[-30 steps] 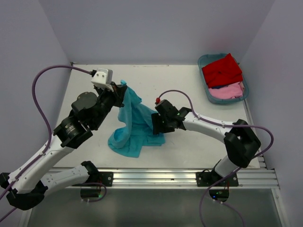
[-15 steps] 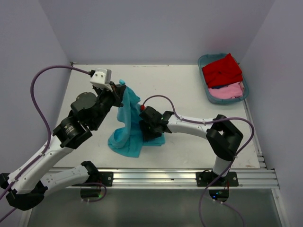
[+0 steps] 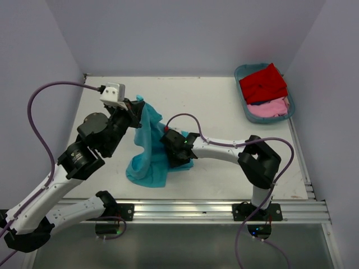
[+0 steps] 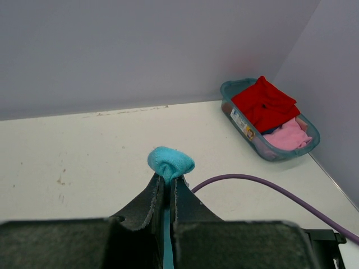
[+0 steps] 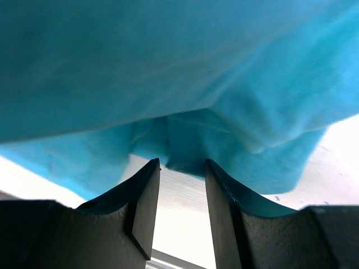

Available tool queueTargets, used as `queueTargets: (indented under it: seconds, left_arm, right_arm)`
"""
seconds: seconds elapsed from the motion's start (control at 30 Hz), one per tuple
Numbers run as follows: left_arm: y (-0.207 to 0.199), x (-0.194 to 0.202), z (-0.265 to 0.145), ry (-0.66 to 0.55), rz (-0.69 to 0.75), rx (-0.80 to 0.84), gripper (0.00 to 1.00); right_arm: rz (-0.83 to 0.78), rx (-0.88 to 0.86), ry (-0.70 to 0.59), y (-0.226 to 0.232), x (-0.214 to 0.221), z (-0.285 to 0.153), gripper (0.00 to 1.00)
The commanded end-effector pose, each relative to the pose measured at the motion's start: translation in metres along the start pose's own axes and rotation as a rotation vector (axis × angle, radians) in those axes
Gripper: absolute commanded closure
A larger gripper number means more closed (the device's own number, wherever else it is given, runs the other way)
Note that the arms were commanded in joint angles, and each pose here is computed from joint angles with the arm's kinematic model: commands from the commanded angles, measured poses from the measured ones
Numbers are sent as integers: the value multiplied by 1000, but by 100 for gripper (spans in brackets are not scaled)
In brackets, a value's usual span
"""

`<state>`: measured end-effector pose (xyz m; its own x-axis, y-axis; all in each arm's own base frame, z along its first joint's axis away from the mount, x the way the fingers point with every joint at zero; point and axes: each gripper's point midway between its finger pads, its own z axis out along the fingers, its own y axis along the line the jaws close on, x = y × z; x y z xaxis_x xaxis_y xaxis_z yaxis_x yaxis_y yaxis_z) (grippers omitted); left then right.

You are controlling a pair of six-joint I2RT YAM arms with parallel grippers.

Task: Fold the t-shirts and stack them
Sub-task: Flatten out the tshirt

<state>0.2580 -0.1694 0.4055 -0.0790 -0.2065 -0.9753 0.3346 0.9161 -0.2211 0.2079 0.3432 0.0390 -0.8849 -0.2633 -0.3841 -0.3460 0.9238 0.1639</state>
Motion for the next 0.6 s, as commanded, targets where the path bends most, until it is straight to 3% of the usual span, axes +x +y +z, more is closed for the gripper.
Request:
queueTargets:
  seconds: [0.0, 0.23, 0.47, 0.57]
  left_arm:
    - [5, -9, -3, -42, -20, -20, 100]
    - [6, -5, -3, -35, -26, -21, 100]
    - [8, -8, -7, -40, -30, -25, 100]
    - [9, -9, -8, -42, -30, -29, 100]
  right_arm:
    - [9, 60, -66, -7, -17, -17, 58]
    - [-3, 59, -32, -6, -10, -2, 60]
    - [1, 70, -12, -8, -3, 10, 97]
    - [6, 90, -35, -13, -7, 2, 100]
